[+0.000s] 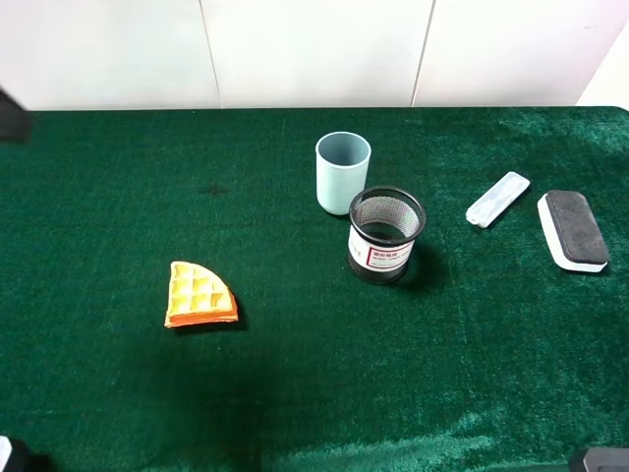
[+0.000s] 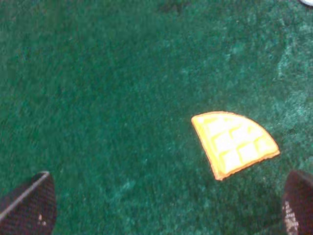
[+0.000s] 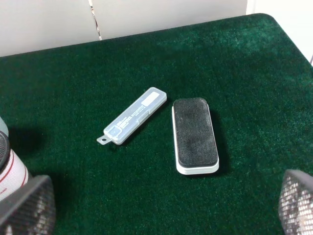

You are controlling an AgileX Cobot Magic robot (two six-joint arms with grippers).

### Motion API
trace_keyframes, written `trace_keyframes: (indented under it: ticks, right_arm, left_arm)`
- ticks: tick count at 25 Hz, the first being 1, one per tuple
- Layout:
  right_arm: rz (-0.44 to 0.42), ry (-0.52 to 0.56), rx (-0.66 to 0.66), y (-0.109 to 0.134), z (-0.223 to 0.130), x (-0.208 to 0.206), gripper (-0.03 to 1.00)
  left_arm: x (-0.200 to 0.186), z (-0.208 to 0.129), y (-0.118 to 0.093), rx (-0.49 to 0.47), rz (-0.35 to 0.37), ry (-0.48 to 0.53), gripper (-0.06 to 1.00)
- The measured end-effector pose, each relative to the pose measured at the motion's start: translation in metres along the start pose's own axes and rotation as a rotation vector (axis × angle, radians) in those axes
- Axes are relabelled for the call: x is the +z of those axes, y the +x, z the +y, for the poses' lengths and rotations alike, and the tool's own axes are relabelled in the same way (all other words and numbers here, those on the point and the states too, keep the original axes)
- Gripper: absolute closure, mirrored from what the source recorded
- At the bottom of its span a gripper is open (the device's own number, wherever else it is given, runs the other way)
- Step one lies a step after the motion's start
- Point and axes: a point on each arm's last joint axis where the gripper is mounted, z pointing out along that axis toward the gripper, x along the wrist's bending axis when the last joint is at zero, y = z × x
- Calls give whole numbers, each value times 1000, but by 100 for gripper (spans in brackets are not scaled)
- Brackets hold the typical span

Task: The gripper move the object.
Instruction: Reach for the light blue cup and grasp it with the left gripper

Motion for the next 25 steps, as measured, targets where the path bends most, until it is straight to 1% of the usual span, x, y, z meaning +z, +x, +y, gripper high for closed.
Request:
trace_keyframes:
  ticks: [7, 15, 20, 25]
  right_arm:
    - [0, 0, 0, 0, 0, 0, 27]
    - [0, 1, 0, 0, 0, 0, 27]
    - [0, 1, 0, 0, 0, 0, 27]
    - [0, 1, 0, 0, 0, 0, 27]
  left_arm:
    - [28, 27, -19, 61, -44, 38, 2]
    - [60, 58, -50, 126, -91, 54, 2]
    - [79, 80, -71, 171, -82, 63, 2]
    - [101, 104, -92, 205, -56, 68, 2]
